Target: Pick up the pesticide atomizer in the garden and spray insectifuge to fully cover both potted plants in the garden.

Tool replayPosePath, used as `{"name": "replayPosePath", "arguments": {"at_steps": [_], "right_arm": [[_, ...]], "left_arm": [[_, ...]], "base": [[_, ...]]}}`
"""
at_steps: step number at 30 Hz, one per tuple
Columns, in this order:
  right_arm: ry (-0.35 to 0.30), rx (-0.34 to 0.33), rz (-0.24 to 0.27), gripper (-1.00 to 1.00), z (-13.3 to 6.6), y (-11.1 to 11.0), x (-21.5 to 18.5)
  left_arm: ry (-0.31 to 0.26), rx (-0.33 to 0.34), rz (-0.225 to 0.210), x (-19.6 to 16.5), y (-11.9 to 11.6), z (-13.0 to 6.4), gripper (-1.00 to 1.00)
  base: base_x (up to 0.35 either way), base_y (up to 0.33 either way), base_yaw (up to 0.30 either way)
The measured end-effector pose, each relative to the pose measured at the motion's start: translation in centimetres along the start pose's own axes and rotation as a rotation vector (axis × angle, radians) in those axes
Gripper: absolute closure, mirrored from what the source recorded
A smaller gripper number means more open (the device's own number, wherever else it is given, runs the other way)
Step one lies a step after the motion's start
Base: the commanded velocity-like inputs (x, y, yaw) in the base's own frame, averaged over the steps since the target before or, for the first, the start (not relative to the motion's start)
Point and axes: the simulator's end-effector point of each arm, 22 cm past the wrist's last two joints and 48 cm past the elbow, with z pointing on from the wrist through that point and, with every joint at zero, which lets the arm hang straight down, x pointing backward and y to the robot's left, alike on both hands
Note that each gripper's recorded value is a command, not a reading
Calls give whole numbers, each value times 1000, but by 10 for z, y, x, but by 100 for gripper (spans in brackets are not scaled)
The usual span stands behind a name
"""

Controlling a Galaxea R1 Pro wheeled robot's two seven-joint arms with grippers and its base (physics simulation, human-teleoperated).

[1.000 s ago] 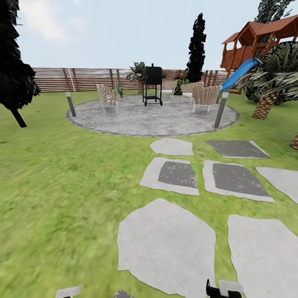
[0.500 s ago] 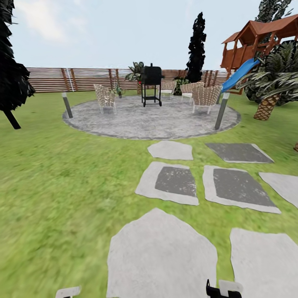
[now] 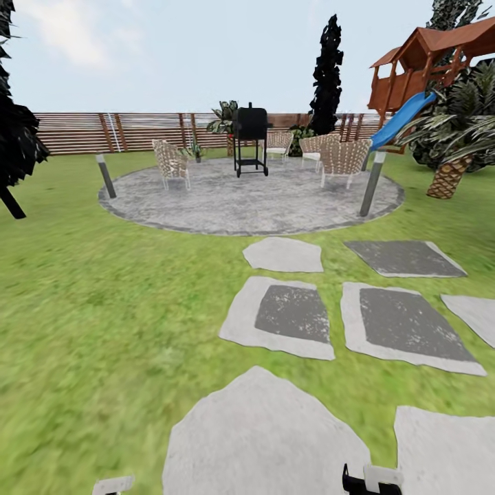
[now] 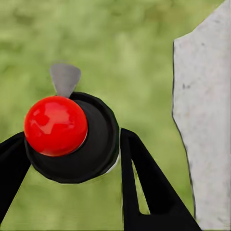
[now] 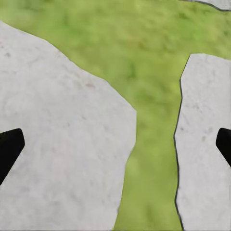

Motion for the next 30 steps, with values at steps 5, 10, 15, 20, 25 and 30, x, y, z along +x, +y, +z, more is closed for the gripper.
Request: {"name": "replayPosePath", "arguments": {"at_steps": [5,10,15,20,25,30], "right_arm": [[0,0,1,-100,0,0,0],[0,0,0,-100,0,0,0],[0,0,0,-100,0,0,0],[0,0,1,-100,0,0,0],[1,0,1,-100,0,0,0],[1,0,1,-100,0,0,0]], "left_arm": [[0,0,0,0,0,0,100],[1,0,0,0,0,0,100],[0,-1,0,0,0,0,100],[1,0,0,0,0,0,100],[0,0,0,0,0,0,100],[0,0,0,0,0,0,100]], "base": [[336,-1,0],[336,0,0],[337,0,0],[337,0,0],[338,0,0],[338,0,0]]}}
